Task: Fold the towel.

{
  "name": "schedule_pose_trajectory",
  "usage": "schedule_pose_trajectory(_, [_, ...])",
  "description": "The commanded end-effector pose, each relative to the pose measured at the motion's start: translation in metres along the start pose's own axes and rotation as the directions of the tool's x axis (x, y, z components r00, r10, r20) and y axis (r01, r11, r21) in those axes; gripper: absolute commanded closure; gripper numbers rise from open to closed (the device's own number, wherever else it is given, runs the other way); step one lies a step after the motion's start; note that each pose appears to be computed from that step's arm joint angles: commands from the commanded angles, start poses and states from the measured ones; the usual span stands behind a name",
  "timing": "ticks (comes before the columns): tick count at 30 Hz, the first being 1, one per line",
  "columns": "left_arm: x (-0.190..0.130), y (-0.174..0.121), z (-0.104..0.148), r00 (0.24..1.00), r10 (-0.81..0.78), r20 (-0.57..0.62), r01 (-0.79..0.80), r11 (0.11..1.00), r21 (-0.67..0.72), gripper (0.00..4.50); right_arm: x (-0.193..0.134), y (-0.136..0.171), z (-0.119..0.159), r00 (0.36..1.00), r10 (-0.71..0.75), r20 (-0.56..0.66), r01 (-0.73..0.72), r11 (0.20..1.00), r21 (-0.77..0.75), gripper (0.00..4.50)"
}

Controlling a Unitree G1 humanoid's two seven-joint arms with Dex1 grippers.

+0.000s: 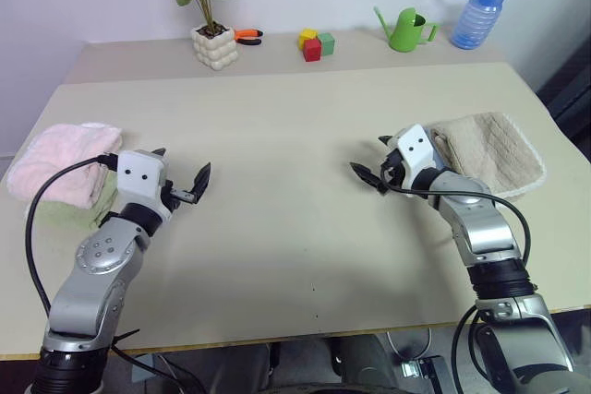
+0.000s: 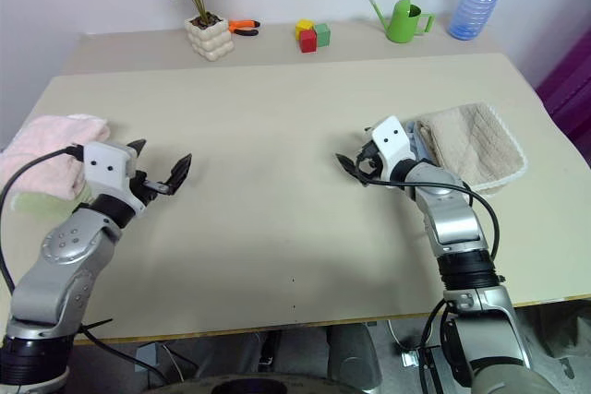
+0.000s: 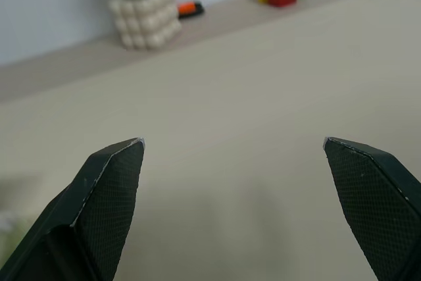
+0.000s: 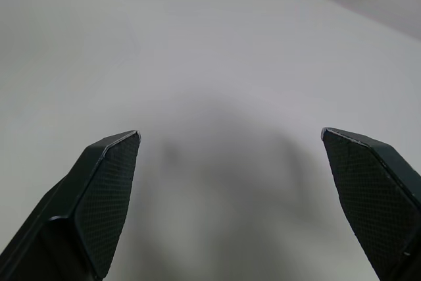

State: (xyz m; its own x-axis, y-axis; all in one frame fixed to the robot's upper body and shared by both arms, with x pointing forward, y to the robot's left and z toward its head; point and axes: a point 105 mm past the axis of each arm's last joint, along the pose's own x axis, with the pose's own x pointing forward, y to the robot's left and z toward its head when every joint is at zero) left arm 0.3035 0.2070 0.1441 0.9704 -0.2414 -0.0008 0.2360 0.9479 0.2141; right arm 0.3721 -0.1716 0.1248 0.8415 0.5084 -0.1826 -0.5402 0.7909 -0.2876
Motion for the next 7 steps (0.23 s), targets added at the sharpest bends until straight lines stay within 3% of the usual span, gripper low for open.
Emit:
schedule_pose_trajectory(1, [0.005, -0.0098, 0.0016, 0.999, -0.042, 0.013, 0.042, 0.999, 0.01, 0.03, -0.0066, -0.0061, 0.0177, 0.998, -0.016, 0.059, 0.017, 1.0, -0.025, 0.0])
schedule_pose_trajectory(7, [0.0131, -0.0175, 0.0, 0.999, -0.048, 0.011, 0.048, 0.999, 0.017, 0.03, -0.0001, -0.0071, 0.0179, 0.998, -0.018, 0.06, 0.02, 0.999, -0.026, 0.0])
